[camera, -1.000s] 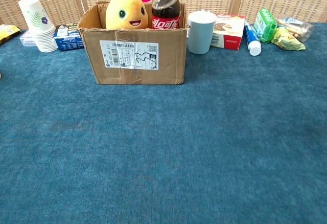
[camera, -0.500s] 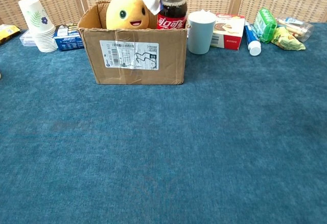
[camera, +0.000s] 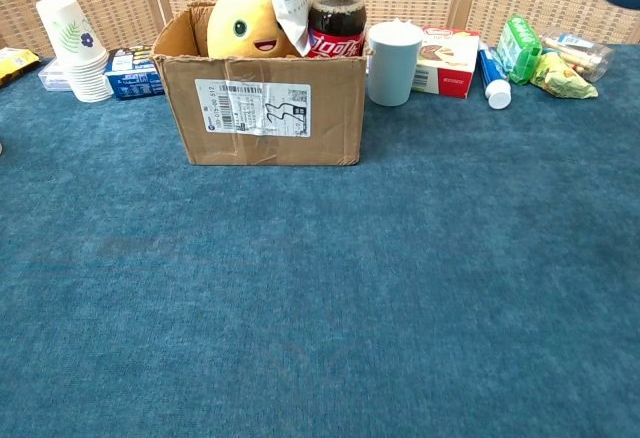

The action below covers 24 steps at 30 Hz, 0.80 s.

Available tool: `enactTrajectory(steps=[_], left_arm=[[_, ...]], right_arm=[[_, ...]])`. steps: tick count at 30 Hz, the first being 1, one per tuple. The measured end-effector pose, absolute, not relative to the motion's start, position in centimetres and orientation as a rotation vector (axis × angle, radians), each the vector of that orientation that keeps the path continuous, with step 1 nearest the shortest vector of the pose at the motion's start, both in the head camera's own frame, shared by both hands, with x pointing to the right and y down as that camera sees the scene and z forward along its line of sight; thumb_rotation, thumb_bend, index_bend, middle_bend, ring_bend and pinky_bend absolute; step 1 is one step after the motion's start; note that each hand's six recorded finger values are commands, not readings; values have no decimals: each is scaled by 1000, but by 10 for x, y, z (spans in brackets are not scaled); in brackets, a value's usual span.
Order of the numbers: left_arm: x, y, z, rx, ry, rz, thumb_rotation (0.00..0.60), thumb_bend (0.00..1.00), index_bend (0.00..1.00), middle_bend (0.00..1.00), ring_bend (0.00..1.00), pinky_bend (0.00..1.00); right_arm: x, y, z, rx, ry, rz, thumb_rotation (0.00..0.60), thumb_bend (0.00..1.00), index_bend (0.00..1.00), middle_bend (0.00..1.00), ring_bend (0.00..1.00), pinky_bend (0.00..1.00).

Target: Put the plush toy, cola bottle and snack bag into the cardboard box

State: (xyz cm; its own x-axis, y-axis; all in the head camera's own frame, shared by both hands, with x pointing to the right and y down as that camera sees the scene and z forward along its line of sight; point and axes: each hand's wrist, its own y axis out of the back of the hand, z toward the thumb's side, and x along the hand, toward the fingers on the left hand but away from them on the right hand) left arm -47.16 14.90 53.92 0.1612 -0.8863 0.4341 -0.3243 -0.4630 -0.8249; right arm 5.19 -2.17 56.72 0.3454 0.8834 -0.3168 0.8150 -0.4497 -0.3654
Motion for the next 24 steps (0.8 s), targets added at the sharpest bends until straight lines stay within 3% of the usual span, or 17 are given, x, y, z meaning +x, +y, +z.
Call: enactTrajectory(steps=[3,5,8,17,24], left_arm=[[-472,149,539,-1880,1145,-1293,600,420,0,0,0,113],[-472,149,539,-1880,1146,-1291,600,420,0,0,0,113],[-472,149,538,-1881,1147,-1289,600,420,0,0,0,113],[-471,150,538,-1881,1145,-1286,600,420,0,0,0,114],[-469,151,538,-1886,1137,-1284,600,420,0,0,0,114]], right_arm=[[52,-19,565,-2482,-1513,679,600,554,155,152,83,259],[53,-16,563,-2488,-1480,654,597,472,70,61,28,236],[54,-13,560,-2487,-1423,618,578,361,3,2,0,204],[66,-14,554,-2458,-1332,610,543,251,0,0,0,188],[79,-30,529,-2382,-1358,569,541,201,0,0,0,186]])
